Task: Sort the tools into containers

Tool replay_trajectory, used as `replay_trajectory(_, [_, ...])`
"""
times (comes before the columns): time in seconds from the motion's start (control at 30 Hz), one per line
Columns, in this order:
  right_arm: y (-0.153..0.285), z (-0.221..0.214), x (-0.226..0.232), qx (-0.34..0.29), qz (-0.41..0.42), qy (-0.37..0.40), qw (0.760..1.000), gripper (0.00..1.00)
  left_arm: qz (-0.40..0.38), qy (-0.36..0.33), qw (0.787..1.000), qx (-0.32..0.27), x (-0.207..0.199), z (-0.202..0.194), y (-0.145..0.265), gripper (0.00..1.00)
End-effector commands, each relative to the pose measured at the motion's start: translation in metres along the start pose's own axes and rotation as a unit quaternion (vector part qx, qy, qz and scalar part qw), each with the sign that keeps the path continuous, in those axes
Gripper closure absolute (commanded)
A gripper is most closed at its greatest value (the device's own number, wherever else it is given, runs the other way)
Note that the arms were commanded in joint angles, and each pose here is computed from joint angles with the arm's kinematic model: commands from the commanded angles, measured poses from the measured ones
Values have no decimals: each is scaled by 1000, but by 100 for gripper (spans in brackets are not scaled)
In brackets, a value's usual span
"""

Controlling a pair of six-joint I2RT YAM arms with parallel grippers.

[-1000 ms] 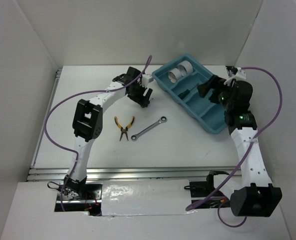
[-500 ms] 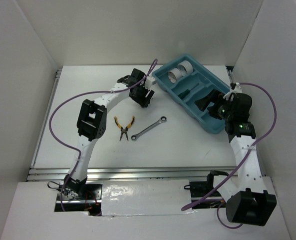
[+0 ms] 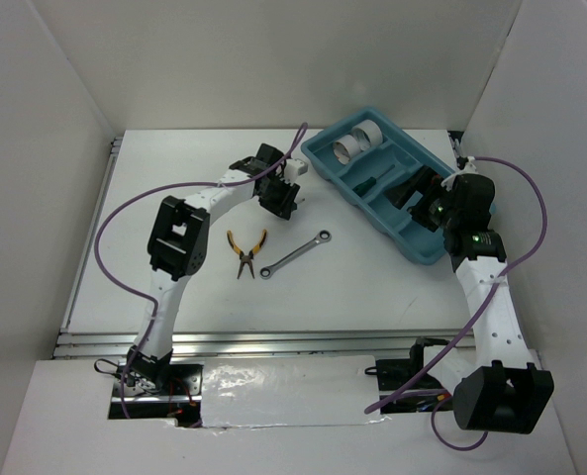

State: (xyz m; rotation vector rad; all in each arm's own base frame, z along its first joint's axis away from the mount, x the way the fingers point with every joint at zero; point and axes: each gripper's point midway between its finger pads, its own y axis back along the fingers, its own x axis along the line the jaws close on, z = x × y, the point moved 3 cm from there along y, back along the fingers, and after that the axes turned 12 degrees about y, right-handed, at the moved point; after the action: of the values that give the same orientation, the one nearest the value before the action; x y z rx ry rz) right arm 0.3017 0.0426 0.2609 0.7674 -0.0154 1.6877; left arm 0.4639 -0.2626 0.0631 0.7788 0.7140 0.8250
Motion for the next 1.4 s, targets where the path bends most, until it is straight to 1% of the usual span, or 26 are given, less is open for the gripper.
replay_trajectory(0.0, [2,34,19,-43,-10,-22,999,3,-117,39,987,-99,-51,45,96,84])
replay_trajectory(0.03, [3,34,24,-44,2,-25,999,4,-151,56,978,-129,-61,55,117,85])
replay_trajectory(0.07, [3,38,33,-56,22,-28,998,5,-184,57,967,-168,-76,66,159,86])
replay_trajectory(0.1, [5,31,46,-49,55,-26,997,8,-234,82,956,-157,-76,52,169,88])
replay_trajectory(0.13, [5,30,55,-52,73,-40,995,9,-284,114,933,-188,-84,66,194,89])
replay_trajectory(0.17, [7,30,75,-57,113,-33,991,11,-351,127,909,-184,-87,53,223,88])
replay_trajectory(0.2, [8,27,85,-56,134,-33,989,11,-396,202,879,-173,-94,54,241,88])
replay_trajectory(0.23, [8,30,96,-59,156,-40,985,12,-434,153,852,-251,-102,70,284,88])
replay_trajectory(0.27, [9,28,109,-51,174,-40,983,12,-446,190,838,-250,-91,57,282,87])
replay_trajectory(0.3, [9,35,121,-51,189,-39,980,13,-469,230,815,-249,-93,58,296,86])
replay_trajectory(0.37, [9,47,146,-51,219,-37,974,14,-490,218,796,-280,-97,57,317,86])
replay_trajectory(0.4, [10,51,156,-50,229,-32,972,15,-503,227,787,-277,-101,56,323,86])
replay_trajectory(0.47, [8,63,175,-57,248,-12,967,18,-521,212,778,-279,-112,54,333,85])
replay_trajectory(0.53, [12,63,198,-58,274,12,960,20,-531,205,771,-286,-122,53,340,84])
replay_trajectory(0.57, [13,71,211,-66,285,21,956,21,-535,200,769,-285,-126,52,342,85])
replay_trajectory(0.63, [17,72,233,-66,310,33,948,21,-545,186,770,-276,-135,51,346,86])
replay_trajectory(0.73, [18,77,259,-62,338,27,939,21,-548,176,771,-272,-141,50,349,86])
replay_trajectory(0.87, [2,65,272,-33,345,5,938,21,-548,178,772,-268,-143,48,347,87])
replay_trajectory(1.03, [-6,53,288,-17,354,11,935,22,-549,176,772,-269,-145,47,349,88])
replay_trajectory(1.2, [-14,41,293,-3,358,11,934,26,-549,178,771,-269,-146,49,349,88])
replay_trajectory(1.27, [-17,39,294,0,359,9,933,30,-549,177,773,-266,-147,48,349,88])
replay_trajectory(1.3, [-17,40,295,-1,362,9,932,36,-548,179,773,-265,-146,48,347,88])
replay_trajectory(1.33, [-17,40,298,0,366,8,931,39,-548,177,773,-266,-147,48,348,88])
replay_trajectory(1.37, [-16,42,299,0,368,6,930,45,-547,180,774,-263,-147,48,346,87])
